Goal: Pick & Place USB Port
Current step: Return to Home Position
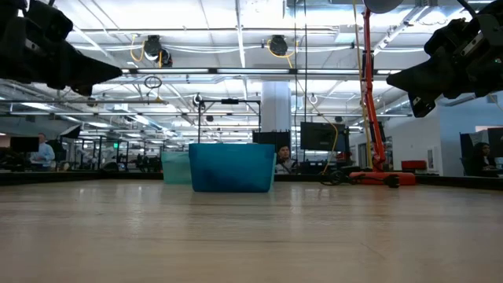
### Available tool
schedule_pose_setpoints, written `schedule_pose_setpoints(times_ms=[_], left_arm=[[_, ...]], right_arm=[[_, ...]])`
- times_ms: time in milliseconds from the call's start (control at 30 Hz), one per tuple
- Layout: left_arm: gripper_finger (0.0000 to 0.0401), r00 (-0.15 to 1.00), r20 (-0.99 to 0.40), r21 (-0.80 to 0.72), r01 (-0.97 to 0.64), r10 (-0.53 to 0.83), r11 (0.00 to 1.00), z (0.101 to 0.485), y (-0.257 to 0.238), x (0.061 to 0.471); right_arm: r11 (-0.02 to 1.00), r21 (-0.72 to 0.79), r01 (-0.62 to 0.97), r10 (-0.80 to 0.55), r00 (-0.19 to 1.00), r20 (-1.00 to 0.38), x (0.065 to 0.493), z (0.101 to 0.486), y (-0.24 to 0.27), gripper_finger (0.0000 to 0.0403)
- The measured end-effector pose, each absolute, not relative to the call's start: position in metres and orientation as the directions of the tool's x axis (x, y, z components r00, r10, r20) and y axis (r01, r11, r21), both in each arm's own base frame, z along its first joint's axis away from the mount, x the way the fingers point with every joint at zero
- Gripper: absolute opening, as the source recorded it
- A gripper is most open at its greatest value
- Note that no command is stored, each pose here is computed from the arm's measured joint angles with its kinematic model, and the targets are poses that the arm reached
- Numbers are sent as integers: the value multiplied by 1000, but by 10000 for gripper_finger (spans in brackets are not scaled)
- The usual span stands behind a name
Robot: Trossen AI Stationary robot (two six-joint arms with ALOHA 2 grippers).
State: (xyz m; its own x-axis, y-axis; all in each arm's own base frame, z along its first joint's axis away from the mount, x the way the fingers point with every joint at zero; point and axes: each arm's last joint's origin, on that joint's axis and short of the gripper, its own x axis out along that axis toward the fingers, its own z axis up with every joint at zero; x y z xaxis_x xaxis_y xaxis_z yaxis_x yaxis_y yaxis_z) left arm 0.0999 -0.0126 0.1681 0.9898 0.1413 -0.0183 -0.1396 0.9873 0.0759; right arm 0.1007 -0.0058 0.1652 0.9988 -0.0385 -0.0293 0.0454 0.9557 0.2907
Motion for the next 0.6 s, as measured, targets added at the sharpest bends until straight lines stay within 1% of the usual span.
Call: schedule_pose_setpoints(times_ms=[100, 167, 300, 433, 600], left_arm=[[11, 994, 24, 72, -112, 110, 991, 172, -13, 97], [6, 997, 59, 84, -57, 53, 995, 174, -14, 95], [4, 998, 64, 82, 22, -27, 996, 174, -15, 95], [11, 997, 60, 67, 45, -49, 997, 174, -15, 95], [4, 995, 68, 92, 63, -69, 994, 175, -11, 96]], right_arm=[[956, 291, 45, -38, 999, -29, 101, 165, -6, 0], [956, 291, 45, -39, 999, -30, 101, 165, -6, 0], [956, 291, 45, -38, 999, -30, 101, 165, -6, 0], [956, 291, 45, -38, 999, -29, 101, 165, -6, 0], [956, 291, 46, -39, 999, -29, 101, 165, -6, 0]])
